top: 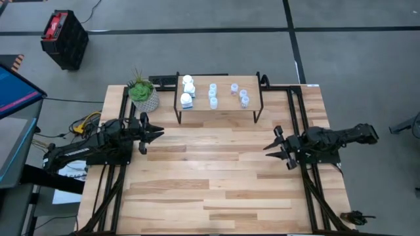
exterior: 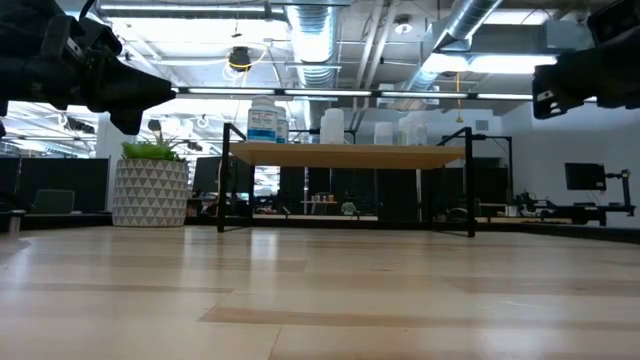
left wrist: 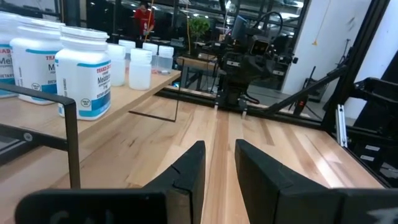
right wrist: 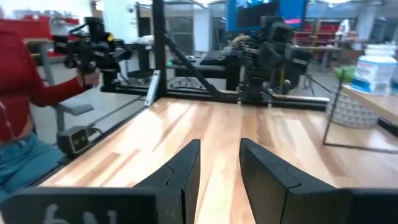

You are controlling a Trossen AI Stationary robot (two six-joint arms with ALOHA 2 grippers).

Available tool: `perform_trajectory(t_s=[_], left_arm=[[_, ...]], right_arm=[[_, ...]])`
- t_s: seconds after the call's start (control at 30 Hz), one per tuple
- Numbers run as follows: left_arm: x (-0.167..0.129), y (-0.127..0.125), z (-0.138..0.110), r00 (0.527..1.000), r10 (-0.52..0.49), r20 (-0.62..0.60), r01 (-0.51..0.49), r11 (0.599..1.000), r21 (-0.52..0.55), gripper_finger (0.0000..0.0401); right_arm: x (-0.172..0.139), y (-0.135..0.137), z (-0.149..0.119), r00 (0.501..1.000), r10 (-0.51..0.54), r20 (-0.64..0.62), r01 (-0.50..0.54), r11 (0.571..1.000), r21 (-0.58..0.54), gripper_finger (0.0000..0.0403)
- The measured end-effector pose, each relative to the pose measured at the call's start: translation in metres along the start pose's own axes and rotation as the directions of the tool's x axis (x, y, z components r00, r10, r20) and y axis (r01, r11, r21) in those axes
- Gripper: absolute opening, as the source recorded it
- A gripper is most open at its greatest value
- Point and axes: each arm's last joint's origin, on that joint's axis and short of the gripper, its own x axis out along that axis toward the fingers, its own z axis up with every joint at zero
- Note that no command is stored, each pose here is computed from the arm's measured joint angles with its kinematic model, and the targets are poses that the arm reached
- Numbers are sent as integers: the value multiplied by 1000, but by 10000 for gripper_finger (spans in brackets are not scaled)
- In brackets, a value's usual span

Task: Pick and place medicine bottles onto shelf by color
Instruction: Return to Home Position

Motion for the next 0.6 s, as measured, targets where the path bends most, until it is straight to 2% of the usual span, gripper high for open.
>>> perform_trajectory(t_s=[0.07, 0.27, 0.6], left_arm=[[0, 0, 0, 1000, 0, 0, 0, 1000, 0, 75], [0, 0, 0, 1000, 2, 0, -2, 1000, 4, 75], [0, 0, 0, 1000, 2, 0, -2, 1000, 7, 75]], right_arm=[[0, -1, -1, 1000, -24, -6, 24, 1000, 11, 136], [0, -2, -1, 999, -35, -4, 35, 988, 148, 136], [0, -2, -1, 999, -33, -3, 33, 989, 147, 136]])
